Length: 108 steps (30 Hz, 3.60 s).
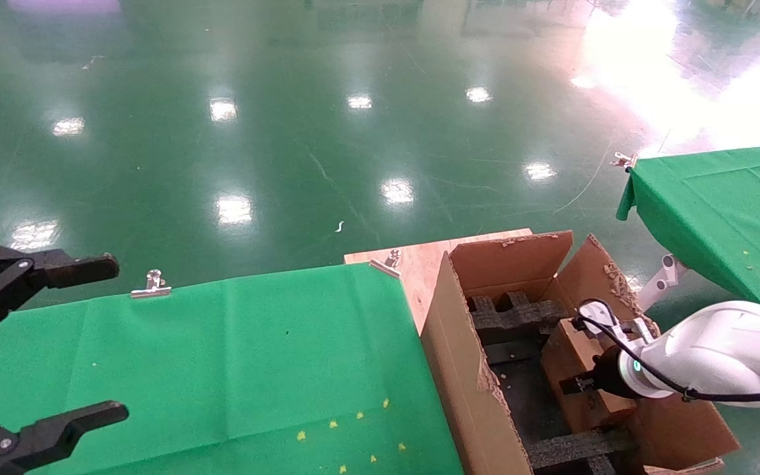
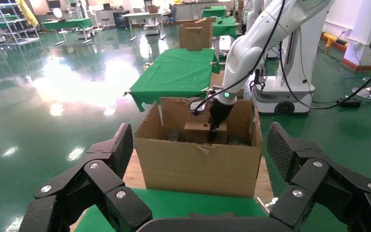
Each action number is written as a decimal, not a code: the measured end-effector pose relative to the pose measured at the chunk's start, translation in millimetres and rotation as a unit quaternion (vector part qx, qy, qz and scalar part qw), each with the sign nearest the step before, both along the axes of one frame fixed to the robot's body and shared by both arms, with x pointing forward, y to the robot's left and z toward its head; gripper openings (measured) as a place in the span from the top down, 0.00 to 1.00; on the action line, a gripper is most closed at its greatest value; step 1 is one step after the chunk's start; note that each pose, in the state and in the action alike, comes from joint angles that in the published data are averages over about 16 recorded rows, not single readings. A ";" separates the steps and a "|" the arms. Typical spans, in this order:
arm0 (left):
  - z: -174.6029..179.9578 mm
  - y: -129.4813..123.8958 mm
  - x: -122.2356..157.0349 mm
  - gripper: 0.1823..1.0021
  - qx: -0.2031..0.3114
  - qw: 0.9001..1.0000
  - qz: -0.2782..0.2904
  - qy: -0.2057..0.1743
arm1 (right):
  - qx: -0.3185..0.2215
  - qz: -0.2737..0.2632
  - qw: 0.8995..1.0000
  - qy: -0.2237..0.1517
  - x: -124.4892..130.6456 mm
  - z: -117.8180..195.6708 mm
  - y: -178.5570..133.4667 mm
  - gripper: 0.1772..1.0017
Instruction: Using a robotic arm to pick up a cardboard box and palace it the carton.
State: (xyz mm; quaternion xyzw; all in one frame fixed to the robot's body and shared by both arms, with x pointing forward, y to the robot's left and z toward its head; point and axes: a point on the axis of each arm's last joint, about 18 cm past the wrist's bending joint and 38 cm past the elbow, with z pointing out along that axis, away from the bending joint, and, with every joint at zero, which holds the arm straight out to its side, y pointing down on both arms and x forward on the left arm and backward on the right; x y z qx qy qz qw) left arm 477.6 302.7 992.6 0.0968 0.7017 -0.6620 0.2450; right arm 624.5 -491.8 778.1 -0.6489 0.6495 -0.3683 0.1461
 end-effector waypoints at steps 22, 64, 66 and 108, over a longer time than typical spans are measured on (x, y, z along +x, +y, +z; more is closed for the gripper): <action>0.0 0.1 0.1 0.00 0.000 1.000 0.000 0.000 | -0.003 0.003 1.000 -0.004 2.9 4.7 -1.5 0.73; 0.0 0.1 0.1 0.00 0.000 1.000 0.000 0.000 | 0.055 0.150 0.961 -0.228 2.7 213.0 74.7 0.00; 0.0 0.1 0.1 0.00 0.000 1.000 0.000 0.000 | 0.056 0.152 0.959 -0.231 2.4 215.6 76.1 0.00; 0.0 0.1 0.1 0.00 0.000 1.000 0.000 0.000 | 0.145 0.443 0.877 -0.114 -35.7 174.6 178.0 0.00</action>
